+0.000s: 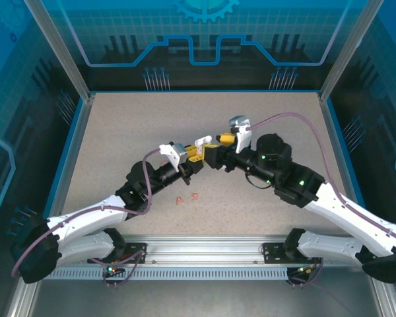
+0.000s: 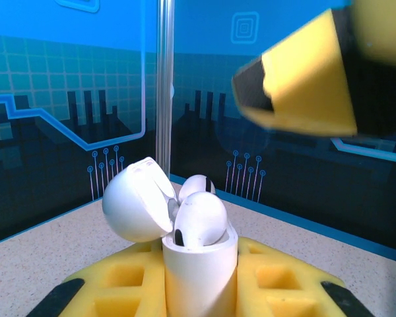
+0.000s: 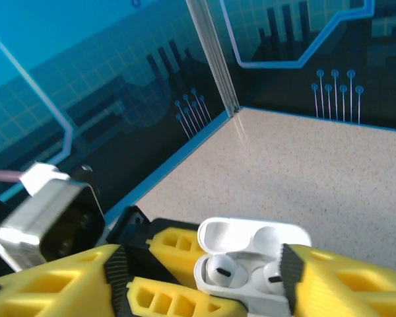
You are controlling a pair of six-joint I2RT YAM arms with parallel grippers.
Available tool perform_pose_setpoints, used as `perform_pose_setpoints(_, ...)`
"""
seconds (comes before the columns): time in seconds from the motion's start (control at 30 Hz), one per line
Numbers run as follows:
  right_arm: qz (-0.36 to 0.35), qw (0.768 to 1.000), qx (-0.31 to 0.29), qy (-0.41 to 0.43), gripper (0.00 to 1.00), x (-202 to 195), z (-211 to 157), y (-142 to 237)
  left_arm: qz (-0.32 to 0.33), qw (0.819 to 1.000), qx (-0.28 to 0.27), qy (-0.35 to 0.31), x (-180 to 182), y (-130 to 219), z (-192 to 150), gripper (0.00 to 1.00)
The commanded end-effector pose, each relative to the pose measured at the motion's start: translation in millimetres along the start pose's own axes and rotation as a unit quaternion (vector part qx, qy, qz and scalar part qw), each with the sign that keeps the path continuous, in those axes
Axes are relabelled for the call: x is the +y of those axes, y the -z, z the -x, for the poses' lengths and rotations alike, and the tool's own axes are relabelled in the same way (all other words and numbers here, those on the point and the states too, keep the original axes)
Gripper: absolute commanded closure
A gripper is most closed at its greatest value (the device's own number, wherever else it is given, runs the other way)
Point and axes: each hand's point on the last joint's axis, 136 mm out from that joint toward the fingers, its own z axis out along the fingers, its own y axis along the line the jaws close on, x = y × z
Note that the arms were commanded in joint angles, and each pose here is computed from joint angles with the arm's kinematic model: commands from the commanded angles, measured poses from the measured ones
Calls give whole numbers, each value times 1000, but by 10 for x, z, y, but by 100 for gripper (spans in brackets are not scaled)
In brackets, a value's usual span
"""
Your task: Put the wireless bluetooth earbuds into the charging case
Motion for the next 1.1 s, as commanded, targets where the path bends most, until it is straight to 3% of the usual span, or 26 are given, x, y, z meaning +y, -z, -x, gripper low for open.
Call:
perform_pose_setpoints(0.0, 11, 1000, -2, -8, 26, -26, 171, 176, -5, 999, -36, -7, -41, 18, 233, 100)
perform_pose_setpoints(0.3, 77, 993, 52, -67, 0, -200, -30, 54, -45, 998, -52, 4, -191, 87, 365, 100)
perform_pose_setpoints(0.53, 148, 980, 98, -86, 0, -15, -139, -146, -60, 997, -50, 13, -242, 75, 371, 100)
perform_pose_setpoints(0.67, 153, 977, 121, -91, 3, -5, -205, -213, -62, 997, -50, 15, -247, 60, 380, 100)
perform_pose_setpoints(1.07, 195, 969, 121, -87, 21, 170, -91, -181, -50, 998, -33, 14, -203, 38, 295, 100)
